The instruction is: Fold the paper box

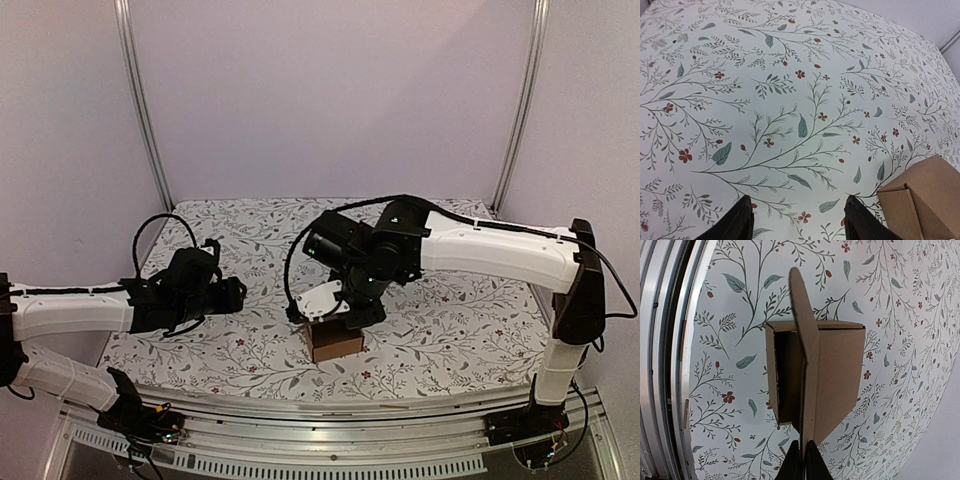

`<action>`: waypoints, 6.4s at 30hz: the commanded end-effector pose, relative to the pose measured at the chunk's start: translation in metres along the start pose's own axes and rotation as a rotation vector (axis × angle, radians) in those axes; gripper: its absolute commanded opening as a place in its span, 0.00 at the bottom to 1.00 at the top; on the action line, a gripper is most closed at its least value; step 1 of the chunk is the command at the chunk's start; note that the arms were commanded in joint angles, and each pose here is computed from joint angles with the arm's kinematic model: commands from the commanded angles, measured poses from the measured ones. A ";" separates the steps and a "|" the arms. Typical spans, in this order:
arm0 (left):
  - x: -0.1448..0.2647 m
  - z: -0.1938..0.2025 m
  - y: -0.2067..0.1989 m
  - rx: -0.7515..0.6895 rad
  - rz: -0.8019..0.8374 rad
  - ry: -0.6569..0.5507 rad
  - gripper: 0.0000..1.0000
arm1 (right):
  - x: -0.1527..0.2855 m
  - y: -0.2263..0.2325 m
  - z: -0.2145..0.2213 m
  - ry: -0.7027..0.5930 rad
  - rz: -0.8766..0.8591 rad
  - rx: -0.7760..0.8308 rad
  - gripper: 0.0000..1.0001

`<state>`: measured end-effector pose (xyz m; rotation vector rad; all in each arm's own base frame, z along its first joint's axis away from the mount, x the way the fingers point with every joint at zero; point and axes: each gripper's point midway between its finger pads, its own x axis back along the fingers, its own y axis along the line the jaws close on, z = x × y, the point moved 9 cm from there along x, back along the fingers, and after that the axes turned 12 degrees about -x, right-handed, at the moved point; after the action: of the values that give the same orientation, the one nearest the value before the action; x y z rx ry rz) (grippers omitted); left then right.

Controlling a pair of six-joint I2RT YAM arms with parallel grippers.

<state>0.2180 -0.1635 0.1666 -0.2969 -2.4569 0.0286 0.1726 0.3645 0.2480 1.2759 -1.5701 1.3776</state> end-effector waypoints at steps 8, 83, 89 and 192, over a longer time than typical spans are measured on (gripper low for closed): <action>0.004 -0.005 0.004 -0.007 0.000 0.001 0.62 | -0.044 0.029 0.017 0.049 -0.025 -0.052 0.11; 0.063 0.025 -0.105 -0.457 0.484 -0.138 0.54 | -0.198 -0.153 0.132 -0.066 -0.668 -1.066 0.09; 0.029 0.048 -0.094 -0.468 0.307 -0.051 0.55 | -0.196 -0.154 0.134 -0.087 -0.689 -1.079 0.10; -0.095 -0.115 -0.147 -0.818 0.720 0.242 0.00 | -0.020 -0.110 0.139 -0.181 -0.182 -0.766 0.18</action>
<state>0.3407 -0.3320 0.2011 -1.5066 -1.7799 -0.7869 0.2872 0.2339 0.2284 1.1135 -1.7349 0.5142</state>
